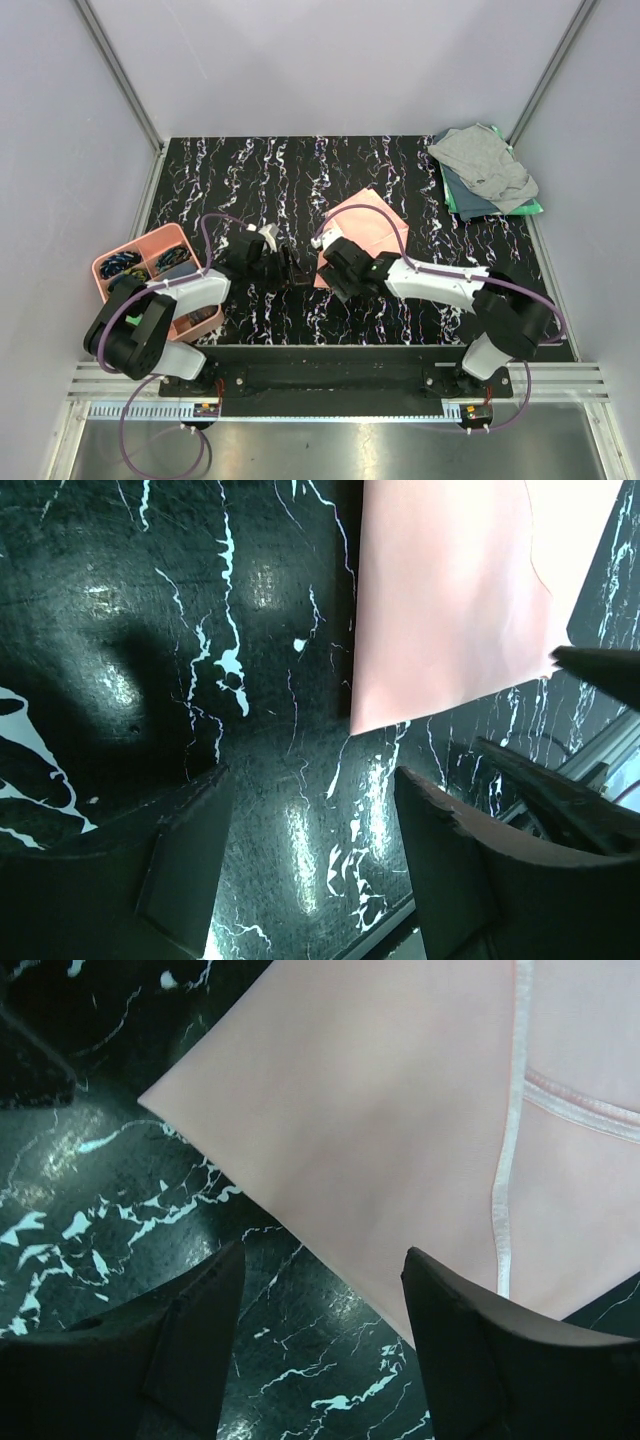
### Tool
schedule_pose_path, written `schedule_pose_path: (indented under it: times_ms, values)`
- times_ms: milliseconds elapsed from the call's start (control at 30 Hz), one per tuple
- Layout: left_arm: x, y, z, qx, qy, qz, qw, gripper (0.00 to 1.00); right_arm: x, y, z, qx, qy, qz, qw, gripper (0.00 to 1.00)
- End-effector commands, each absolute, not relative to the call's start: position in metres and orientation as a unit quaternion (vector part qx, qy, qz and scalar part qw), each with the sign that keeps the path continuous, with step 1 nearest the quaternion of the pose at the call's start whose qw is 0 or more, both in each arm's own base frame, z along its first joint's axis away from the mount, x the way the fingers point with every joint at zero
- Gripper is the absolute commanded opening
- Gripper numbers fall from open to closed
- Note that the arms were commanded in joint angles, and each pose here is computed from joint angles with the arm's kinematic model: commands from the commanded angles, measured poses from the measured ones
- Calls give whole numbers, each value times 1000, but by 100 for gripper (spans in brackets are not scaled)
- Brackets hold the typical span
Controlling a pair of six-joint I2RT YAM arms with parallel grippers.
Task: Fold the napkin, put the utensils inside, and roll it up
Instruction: Roll the napkin with the utensil
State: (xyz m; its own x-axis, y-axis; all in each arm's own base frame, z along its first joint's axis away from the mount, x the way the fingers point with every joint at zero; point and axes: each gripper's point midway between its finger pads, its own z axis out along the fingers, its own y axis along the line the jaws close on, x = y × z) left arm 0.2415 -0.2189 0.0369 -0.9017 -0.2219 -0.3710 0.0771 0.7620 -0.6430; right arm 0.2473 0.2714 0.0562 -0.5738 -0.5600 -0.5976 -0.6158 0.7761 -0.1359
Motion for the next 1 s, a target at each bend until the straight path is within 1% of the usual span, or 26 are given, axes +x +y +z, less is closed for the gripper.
schedule_pose_path:
  times_ms: [0,100,167,300,433,567,767,867,967]
  values:
    - [245,-221,51,-28,904,-361,228,68,248,277,59,-390,861,6,327,69]
    - [245,-221,51,-27,904,-362,226,68,245,280,55,-413,852,-2,322,63]
    - [245,-221,51,-26,904,-363,225,68,243,280,52,-420,849,-6,320,61]
    - [246,-221,51,-28,903,-364,224,67,245,275,44,-431,845,-31,315,59]
    - [246,-224,52,-28,902,-370,220,67,252,269,44,-433,838,-66,327,57]
    - [248,-224,52,-28,902,-371,220,67,255,271,40,-446,827,-67,336,54]
    - [248,-227,51,-30,900,-378,216,66,249,275,36,-476,811,-50,336,47]
    - [248,-229,50,-32,899,-382,212,66,245,276,31,-489,808,-43,327,41]
    - [247,-230,50,-33,898,-385,208,66,242,275,26,-497,806,-44,319,41]
